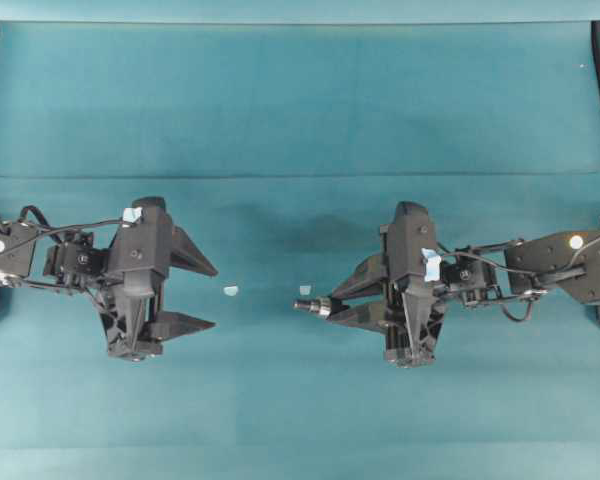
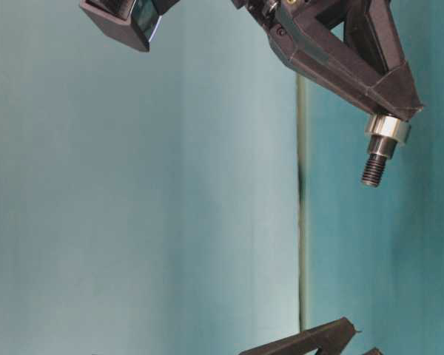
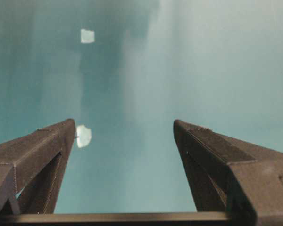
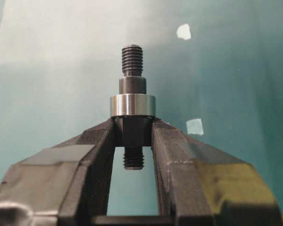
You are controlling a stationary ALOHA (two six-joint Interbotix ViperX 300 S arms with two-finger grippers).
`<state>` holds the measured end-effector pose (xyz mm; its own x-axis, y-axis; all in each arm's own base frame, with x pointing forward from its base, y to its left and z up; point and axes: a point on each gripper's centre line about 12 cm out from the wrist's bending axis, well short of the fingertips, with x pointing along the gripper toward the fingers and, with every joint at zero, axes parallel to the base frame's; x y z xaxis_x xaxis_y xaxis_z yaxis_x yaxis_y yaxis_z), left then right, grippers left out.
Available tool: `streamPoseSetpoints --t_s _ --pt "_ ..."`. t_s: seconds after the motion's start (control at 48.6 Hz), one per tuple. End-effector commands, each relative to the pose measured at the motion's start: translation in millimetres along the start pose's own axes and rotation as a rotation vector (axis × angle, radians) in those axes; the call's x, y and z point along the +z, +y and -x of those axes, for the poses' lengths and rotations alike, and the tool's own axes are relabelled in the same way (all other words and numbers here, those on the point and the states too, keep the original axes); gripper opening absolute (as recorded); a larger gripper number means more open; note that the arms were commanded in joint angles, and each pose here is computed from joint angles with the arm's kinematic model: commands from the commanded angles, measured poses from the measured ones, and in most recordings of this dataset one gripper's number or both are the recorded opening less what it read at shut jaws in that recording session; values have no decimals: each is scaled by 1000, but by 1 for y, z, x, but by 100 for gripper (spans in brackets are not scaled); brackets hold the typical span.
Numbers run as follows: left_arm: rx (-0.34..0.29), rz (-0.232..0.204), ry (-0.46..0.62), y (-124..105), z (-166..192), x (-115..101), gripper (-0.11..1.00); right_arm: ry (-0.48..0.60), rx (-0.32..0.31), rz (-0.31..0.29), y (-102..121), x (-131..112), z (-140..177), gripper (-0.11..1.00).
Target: Insert the washer onto the shaft with both hands.
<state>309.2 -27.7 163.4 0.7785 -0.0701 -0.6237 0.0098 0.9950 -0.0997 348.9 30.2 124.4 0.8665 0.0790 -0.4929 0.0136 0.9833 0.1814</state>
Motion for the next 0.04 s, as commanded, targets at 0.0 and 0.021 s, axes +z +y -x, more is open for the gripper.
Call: streamPoseSetpoints --t_s 0.0,0.021 --pt "-4 1 -21 -1 2 6 90 -27 7 -12 3 9 0 0" --pt "-4 2 -21 -1 2 6 90 -27 8 -11 3 9 0 0"
